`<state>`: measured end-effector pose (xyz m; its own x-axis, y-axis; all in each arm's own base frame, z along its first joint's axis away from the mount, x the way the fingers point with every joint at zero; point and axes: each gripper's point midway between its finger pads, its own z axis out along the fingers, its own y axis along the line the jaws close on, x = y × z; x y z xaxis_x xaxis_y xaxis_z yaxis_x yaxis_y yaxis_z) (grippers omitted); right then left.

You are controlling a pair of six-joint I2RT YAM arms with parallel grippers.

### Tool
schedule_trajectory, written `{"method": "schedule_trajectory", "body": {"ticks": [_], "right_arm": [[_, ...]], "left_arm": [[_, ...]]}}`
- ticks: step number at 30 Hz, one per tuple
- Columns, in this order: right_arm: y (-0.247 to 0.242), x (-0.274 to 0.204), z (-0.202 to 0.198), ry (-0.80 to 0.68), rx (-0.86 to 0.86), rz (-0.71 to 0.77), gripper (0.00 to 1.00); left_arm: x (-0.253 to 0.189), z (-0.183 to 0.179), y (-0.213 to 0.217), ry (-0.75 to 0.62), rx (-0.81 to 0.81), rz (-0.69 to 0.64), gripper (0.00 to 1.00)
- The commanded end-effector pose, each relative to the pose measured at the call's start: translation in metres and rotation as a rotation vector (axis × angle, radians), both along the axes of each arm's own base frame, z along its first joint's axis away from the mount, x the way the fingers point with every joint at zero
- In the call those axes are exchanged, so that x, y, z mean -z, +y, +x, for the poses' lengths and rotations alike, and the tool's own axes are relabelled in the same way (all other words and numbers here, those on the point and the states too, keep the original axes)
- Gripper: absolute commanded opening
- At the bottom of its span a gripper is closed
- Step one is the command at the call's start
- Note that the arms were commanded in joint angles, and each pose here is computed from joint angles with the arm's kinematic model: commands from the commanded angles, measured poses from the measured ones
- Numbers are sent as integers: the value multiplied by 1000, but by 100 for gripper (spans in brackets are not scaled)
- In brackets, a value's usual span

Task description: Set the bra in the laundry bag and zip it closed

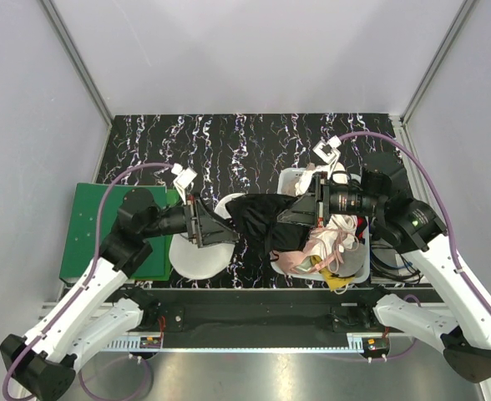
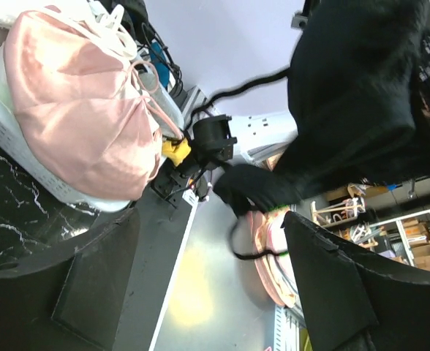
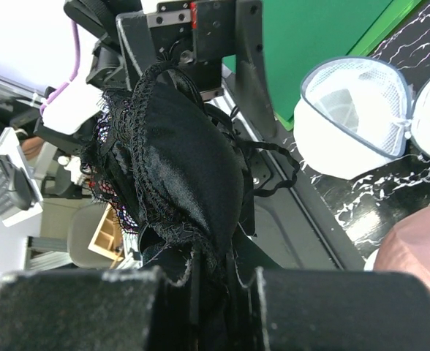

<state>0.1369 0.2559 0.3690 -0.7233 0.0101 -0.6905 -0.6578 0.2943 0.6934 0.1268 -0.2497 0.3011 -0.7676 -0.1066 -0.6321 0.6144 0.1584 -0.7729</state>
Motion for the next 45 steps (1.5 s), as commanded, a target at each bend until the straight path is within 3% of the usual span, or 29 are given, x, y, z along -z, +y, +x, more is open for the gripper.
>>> {"method": "schedule_trajectory", "body": {"ticks": [1,4,7,8,11,12,14,15,20,26,31,38,45], "right_arm": [[-1,-25,-5,-27,11,59,0],[-1,-24,-4,-16,16,61,0],[-1,-25,-1,-15,37,62,0],[-1,-26,1,-14,48,66,0],[2,-28,7,-15,56,78,0],[3,-27,8,-13,61,77,0],[4,-24,18,-13,101,65,0],[3,-21,23,-13,125,56,0],[0,-3,53,-13,259,-10,0],[-13,22,86,2,412,-161,0],[-15,52,106,-4,433,-302,0],[13,59,126,7,356,-293,0],[33,67,139,51,338,-268,0]], "left_arm": [[-30,16,-7,-122,-26,-95,83],[-38,26,-11,-137,-45,-132,83],[-38,28,-16,-117,-28,-148,73],[-39,29,-16,-125,-30,-145,61],[-38,31,-15,-121,-43,-123,43],[-38,31,-15,-120,-44,-121,30],[-44,30,-13,-138,-50,-116,17],[-33,31,-12,-88,-60,-71,0],[-35,30,7,-142,-168,28,0],[-26,25,30,-100,-249,199,0],[-53,24,27,-113,-229,182,0],[-85,57,0,-124,-190,134,0],[-66,104,-32,111,-191,161,0]]}}
